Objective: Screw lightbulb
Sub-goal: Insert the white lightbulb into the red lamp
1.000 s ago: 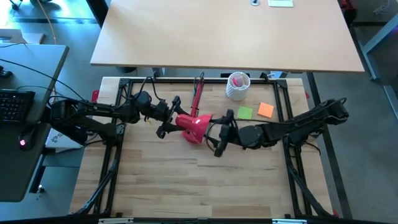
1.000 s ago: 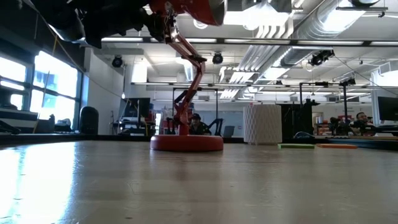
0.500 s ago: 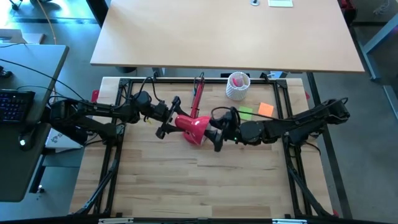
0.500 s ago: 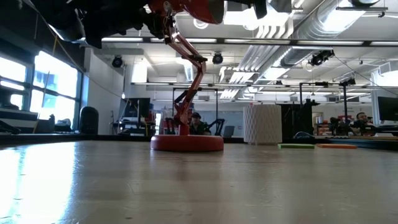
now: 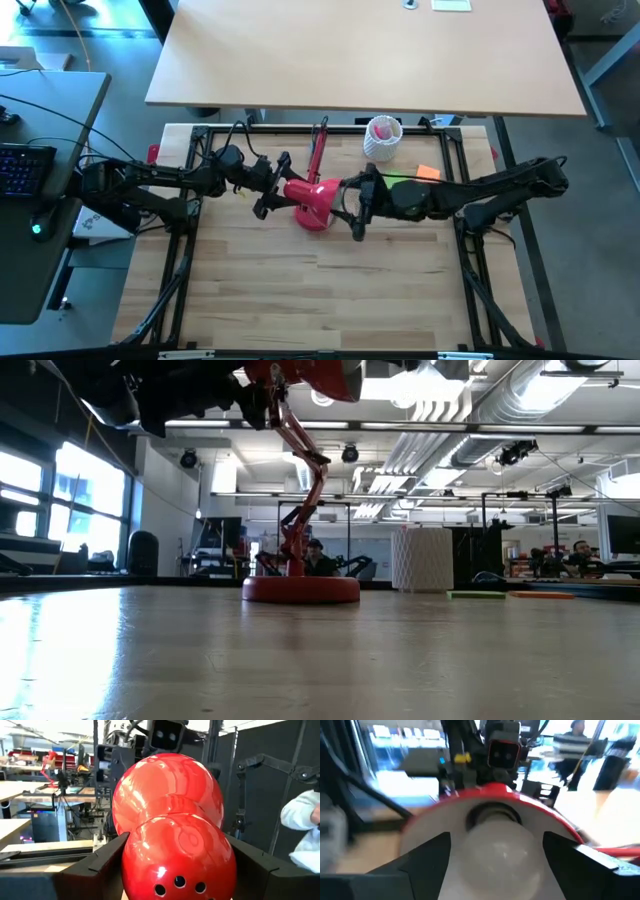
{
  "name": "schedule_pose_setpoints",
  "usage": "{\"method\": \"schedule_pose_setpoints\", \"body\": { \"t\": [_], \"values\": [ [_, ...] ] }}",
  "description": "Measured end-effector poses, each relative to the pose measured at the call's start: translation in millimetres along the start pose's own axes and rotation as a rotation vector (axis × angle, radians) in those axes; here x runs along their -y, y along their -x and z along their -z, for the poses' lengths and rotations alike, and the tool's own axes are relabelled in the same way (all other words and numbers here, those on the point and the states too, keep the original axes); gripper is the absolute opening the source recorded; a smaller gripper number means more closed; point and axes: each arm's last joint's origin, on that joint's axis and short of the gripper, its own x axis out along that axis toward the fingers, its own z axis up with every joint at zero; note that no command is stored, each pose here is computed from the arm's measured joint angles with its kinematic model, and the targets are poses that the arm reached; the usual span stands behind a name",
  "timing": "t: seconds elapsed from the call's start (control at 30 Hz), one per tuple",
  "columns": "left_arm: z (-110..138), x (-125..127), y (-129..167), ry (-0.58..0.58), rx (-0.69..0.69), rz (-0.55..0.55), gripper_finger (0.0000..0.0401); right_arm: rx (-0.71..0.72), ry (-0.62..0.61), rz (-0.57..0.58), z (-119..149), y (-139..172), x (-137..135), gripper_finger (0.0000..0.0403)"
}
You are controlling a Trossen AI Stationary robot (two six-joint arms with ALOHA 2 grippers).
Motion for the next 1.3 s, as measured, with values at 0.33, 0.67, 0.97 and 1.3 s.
{"method": "schedule_pose_setpoints", "body": {
  "t": [0.33,0.67,0.97,1.3],
  "values": [
    [1,-4,3,0.049,-0.013,-0.010,0.0251,-0.025,0.594,-0.038,-6,24,-5,0.0316],
    [2,-6,4,0.092,-0.012,-0.051,0.0251,-0.052,1.185,-0.083,2,27,-24,0.0316],
    [2,-7,4,0.107,-0.010,-0.067,0.0251,-0.131,1.335,0.096,14,-1,-33,0.0311],
    [2,-8,5,0.082,-0.012,-0.081,0.0251,-0.172,1.161,0.197,17,-12,-21,0.0231]
  ]
}}
